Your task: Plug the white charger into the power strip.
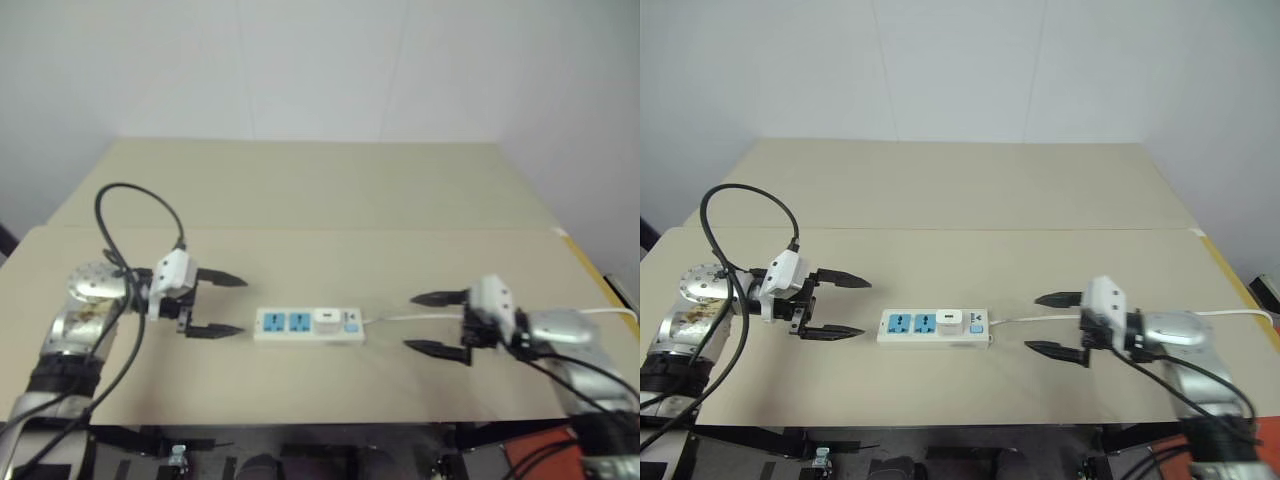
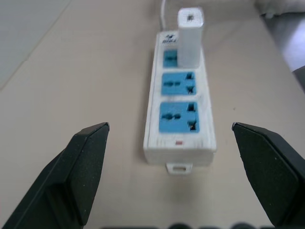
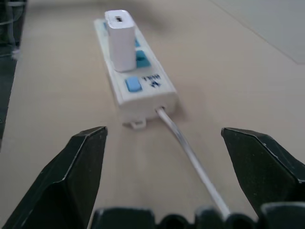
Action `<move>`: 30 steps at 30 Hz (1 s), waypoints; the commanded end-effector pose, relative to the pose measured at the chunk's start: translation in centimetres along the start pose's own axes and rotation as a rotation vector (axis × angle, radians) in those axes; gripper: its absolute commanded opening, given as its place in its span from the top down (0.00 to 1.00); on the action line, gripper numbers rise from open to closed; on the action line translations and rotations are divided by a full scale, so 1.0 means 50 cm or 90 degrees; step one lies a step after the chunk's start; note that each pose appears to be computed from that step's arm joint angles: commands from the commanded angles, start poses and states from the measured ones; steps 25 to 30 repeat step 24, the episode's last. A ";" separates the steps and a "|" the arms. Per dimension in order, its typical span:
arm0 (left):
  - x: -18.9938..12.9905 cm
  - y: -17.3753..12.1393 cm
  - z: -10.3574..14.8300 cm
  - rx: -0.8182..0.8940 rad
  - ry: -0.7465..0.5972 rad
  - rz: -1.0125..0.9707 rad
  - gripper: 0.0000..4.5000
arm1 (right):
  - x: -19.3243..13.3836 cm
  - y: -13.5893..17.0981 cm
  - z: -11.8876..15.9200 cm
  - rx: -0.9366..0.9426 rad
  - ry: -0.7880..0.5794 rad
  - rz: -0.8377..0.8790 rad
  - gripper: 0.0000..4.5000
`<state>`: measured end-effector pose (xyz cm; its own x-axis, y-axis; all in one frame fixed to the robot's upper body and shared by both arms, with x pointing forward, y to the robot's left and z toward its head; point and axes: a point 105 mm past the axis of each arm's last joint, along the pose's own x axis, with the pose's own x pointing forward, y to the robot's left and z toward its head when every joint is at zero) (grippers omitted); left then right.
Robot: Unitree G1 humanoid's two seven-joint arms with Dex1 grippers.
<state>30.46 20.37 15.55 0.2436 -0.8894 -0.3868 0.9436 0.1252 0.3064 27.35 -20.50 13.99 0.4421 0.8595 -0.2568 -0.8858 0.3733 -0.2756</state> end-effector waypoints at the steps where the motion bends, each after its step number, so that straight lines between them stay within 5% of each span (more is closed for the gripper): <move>1: -0.030 0.006 0.025 0.021 0.009 0.038 0.00 | -0.049 -0.011 0.030 -0.014 0.000 -0.064 0.01; 7: -0.066 -0.022 0.013 -0.006 0.038 0.045 0.00 | -0.089 -0.010 0.039 -0.016 0.000 -0.104 0.01; 30: -0.076 -0.038 0.018 -0.012 0.045 0.058 0.00 | -0.062 -0.015 0.037 -0.012 0.003 -0.069 0.01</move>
